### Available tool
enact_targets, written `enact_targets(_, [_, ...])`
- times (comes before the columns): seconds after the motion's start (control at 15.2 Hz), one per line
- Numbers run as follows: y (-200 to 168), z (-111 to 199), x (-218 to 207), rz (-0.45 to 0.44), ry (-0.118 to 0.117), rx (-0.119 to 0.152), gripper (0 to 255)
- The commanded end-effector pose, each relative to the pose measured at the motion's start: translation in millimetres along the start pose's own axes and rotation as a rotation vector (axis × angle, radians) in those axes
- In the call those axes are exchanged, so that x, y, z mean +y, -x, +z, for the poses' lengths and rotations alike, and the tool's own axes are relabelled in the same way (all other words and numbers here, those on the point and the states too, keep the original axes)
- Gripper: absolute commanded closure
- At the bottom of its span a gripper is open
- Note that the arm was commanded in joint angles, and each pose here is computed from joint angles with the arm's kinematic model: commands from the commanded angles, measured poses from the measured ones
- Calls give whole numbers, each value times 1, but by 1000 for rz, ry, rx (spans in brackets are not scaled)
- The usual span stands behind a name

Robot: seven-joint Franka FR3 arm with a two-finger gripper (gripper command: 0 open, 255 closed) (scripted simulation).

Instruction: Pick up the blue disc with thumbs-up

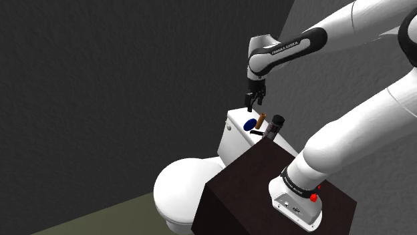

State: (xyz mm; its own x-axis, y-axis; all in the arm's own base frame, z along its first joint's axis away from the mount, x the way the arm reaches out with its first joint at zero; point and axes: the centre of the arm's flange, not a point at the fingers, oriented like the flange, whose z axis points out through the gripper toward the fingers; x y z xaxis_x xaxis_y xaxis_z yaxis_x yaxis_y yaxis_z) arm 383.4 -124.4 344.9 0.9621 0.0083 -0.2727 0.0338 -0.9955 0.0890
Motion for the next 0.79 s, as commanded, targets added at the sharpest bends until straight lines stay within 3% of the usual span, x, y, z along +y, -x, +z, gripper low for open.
enact_targets(0.0, [-13, 20, 12, 4, 11, -9, 0])
enact_targets(0.73, [-89, 129, 73, 28, 67, -62, 0])
